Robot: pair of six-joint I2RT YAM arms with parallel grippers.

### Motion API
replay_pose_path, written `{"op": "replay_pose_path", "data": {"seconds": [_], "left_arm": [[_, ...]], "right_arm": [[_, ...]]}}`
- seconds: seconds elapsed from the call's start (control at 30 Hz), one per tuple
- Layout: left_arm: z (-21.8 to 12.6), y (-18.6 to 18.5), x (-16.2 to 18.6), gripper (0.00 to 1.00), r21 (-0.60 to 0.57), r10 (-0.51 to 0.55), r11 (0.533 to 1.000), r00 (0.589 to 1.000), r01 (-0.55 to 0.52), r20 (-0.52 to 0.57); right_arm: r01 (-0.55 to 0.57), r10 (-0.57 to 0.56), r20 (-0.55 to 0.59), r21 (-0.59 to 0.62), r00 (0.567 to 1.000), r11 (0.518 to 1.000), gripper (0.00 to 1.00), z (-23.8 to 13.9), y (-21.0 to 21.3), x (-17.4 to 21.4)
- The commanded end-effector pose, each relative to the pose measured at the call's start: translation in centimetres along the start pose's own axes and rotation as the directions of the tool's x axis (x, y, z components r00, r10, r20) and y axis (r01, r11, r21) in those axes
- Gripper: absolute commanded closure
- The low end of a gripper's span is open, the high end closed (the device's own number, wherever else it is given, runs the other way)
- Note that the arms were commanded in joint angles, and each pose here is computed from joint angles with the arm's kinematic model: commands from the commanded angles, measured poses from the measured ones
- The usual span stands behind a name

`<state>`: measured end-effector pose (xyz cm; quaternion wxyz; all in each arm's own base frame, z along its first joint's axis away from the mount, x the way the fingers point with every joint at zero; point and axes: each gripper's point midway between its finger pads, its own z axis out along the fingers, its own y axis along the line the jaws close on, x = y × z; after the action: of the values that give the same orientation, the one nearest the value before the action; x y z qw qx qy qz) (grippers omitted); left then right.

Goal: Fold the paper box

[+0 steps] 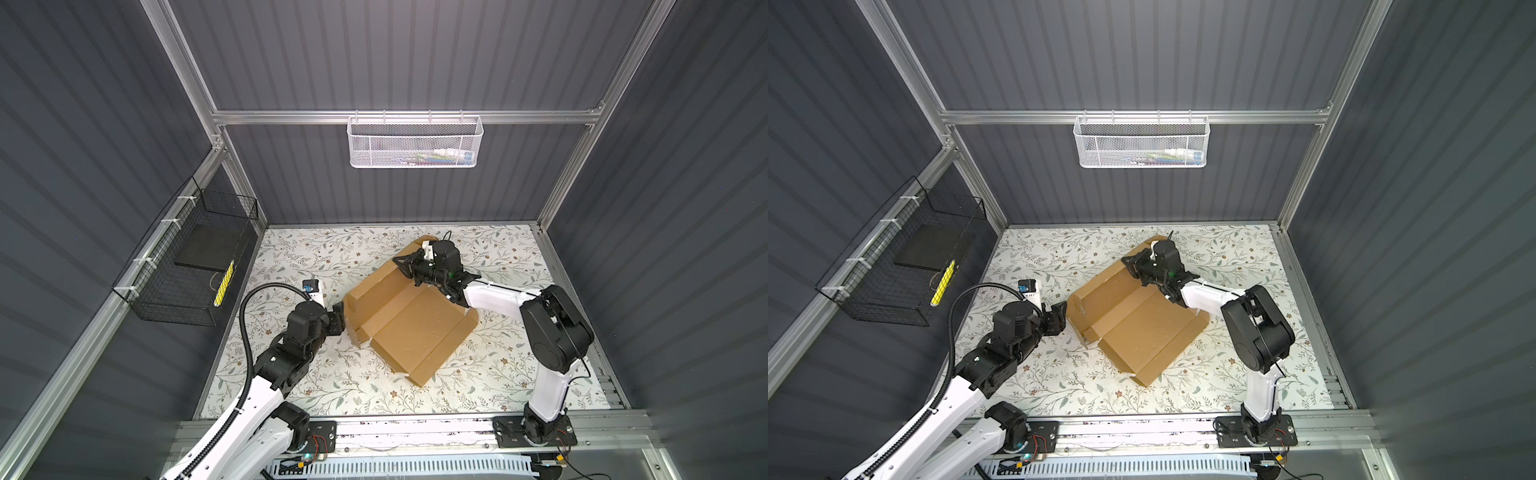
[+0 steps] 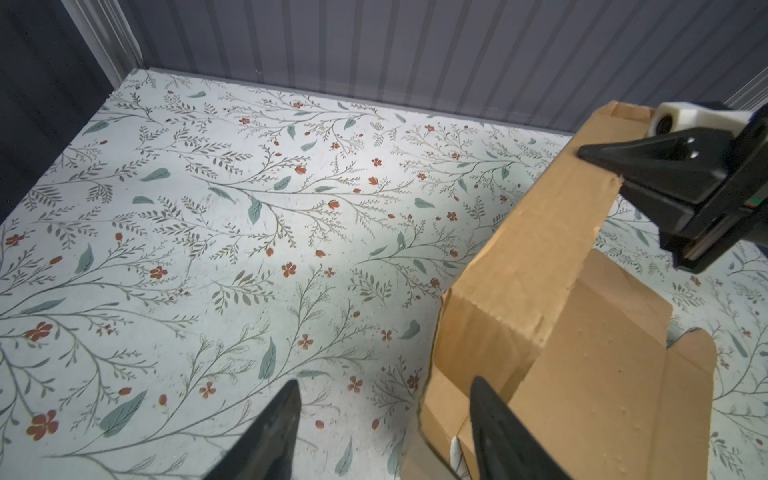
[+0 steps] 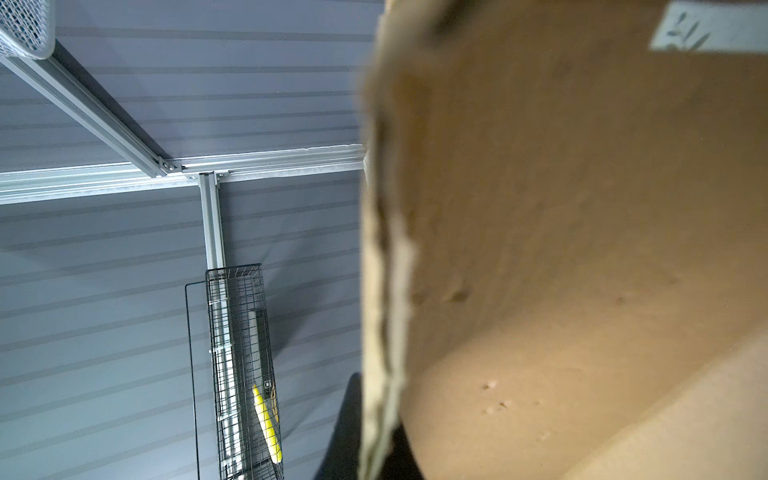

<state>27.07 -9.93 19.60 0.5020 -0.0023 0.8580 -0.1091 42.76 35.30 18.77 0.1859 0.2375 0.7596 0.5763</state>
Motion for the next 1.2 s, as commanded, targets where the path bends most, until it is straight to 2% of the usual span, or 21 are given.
{"op": "replay_pose_path", "data": {"seconds": [0.0, 0.47, 0.8, 0.93, 1.17], "left_arm": [[-0.2, 0.4, 2.0, 0.37, -0.005, -0.028, 1.0, 0.998, 0.028, -0.059], [-1.7, 1.9, 3.7, 0.42, -0.032, -0.073, 0.997, 0.996, 0.072, -0.057], [-3.5, 3.6, 2.5, 0.31, -0.089, -0.114, 0.989, 0.993, 0.116, 0.036], [-3.1, 3.4, 3.4, 0.36, -0.081, -0.108, 0.991, 0.994, 0.108, 0.002], [-0.7, 1.7, 5.5, 0.46, -0.003, -0.116, 0.993, 0.991, 0.116, -0.067]], "right_arm": [[0.028, -0.029, -0.005, -0.038, 1.0, 0.999, 0.97, -0.1, 1.9, -0.1], [0.028, -0.029, -0.004, -0.036, 1.0, 0.999, 0.98, 0.2, 1.9, -0.4], [0.028, -0.028, -0.006, -0.032, 1.0, 0.999, 0.98, 0.3, 1.7, -0.4], [0.031, -0.031, -0.007, -0.039, 0.999, 0.999, 0.98, 0.4, 2.1, -0.5], [0.033, -0.034, -0.013, -0.045, 0.999, 0.998, 0.98, 0.6, 2.4, -0.4]]}}
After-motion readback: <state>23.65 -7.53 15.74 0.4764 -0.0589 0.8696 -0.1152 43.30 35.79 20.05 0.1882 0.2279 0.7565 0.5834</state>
